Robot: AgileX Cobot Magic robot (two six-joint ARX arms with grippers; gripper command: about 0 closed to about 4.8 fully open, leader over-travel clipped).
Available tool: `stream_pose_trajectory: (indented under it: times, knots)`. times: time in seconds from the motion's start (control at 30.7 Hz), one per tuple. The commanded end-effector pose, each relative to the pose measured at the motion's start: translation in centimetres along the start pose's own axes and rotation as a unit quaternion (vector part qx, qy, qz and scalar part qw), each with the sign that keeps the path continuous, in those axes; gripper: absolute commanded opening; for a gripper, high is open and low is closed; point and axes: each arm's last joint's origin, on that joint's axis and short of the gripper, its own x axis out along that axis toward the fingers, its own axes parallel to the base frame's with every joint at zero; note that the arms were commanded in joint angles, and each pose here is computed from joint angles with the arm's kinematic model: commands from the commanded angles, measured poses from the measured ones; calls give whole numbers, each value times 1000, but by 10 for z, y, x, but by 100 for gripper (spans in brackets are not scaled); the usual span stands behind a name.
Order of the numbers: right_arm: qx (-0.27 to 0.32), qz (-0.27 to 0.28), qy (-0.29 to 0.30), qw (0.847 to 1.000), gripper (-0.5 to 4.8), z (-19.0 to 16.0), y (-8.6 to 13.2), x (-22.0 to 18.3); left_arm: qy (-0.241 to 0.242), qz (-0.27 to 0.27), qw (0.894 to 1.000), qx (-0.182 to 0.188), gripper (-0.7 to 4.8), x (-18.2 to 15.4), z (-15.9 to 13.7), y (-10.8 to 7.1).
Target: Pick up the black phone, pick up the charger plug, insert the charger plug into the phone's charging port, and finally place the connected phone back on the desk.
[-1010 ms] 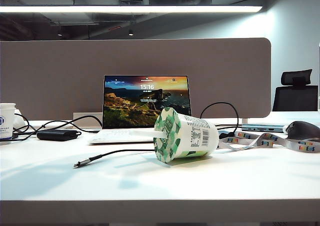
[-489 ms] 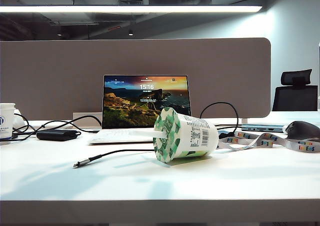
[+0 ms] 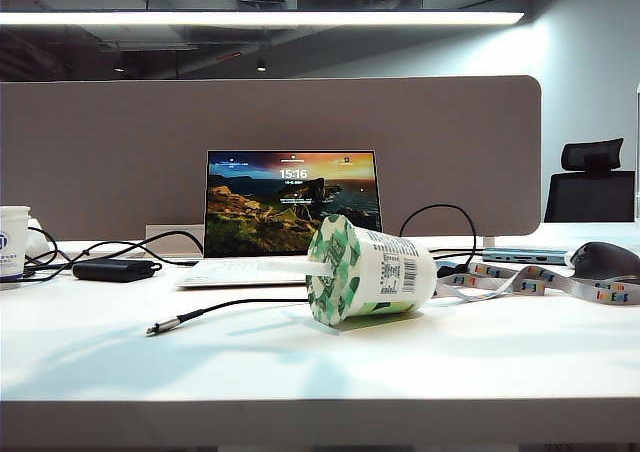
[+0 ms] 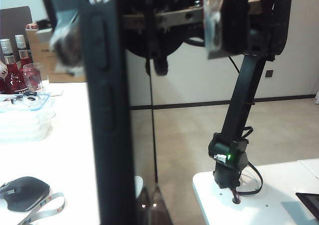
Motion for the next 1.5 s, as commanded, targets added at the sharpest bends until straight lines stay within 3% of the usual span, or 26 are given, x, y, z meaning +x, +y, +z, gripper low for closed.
stream_pose_trajectory:
  times: [0.03, 0.59, 0.88, 1.11, 1.17, 1.27, 1.34, 1.5]
  knots:
    - [2, 12, -14, 1000, 368, 4, -1, 3, -3, -5, 1000, 17, -6, 0, 6, -2]
    - [17, 17, -18, 1000, 345, -2, -11, 15, -3, -5, 1000, 18, -6, 0, 6, -2]
    - [20, 17, -20, 999, 1, -5, -16, 20, -3, -5, 1000, 17, -6, 0, 6, -2]
    - [20, 17, -21, 999, -5, -5, -16, 20, -3, -5, 1000, 17, -3, 0, 6, -2]
    - [16, 18, -24, 999, -5, -4, -16, 20, -3, -1, 1000, 17, 79, 0, 6, -2]
    - [9, 20, -35, 999, -5, 1, -14, 17, -1, 15, 1000, 15, 327, 0, 6, -1]
    - [-1, 25, -45, 999, -5, 6, -11, 14, -1, 28, 1000, 8, 436, 0, 6, 0]
    - [-13, 29, -81, 996, -5, 21, -1, 2, -6, 32, 999, 30, 445, -1, 12, 0]
